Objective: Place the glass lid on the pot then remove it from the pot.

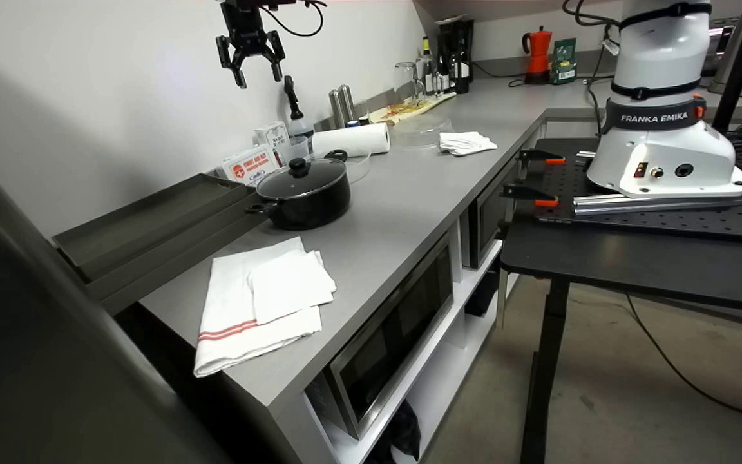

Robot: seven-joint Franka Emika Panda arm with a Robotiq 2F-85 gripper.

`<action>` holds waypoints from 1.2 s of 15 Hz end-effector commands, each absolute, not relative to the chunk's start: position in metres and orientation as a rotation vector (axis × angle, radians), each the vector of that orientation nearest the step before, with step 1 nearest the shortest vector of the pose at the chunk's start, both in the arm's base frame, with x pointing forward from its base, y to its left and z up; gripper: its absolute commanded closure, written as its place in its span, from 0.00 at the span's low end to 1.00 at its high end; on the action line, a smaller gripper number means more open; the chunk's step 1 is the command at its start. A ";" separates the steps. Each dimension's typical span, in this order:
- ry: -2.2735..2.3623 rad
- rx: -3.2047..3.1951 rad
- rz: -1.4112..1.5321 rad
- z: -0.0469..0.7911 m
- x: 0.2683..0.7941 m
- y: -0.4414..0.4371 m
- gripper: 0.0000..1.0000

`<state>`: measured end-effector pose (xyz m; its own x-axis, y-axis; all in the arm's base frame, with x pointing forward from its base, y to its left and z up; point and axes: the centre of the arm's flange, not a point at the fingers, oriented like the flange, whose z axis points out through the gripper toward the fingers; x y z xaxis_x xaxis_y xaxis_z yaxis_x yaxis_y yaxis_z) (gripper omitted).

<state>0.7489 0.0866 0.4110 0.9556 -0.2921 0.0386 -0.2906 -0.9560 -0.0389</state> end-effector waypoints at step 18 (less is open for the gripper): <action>0.438 -3.066 0.006 0.355 0.628 0.069 0.00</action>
<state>0.6315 0.0678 0.3662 0.9654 -0.2606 -0.0136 -0.2609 -0.9639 -0.0538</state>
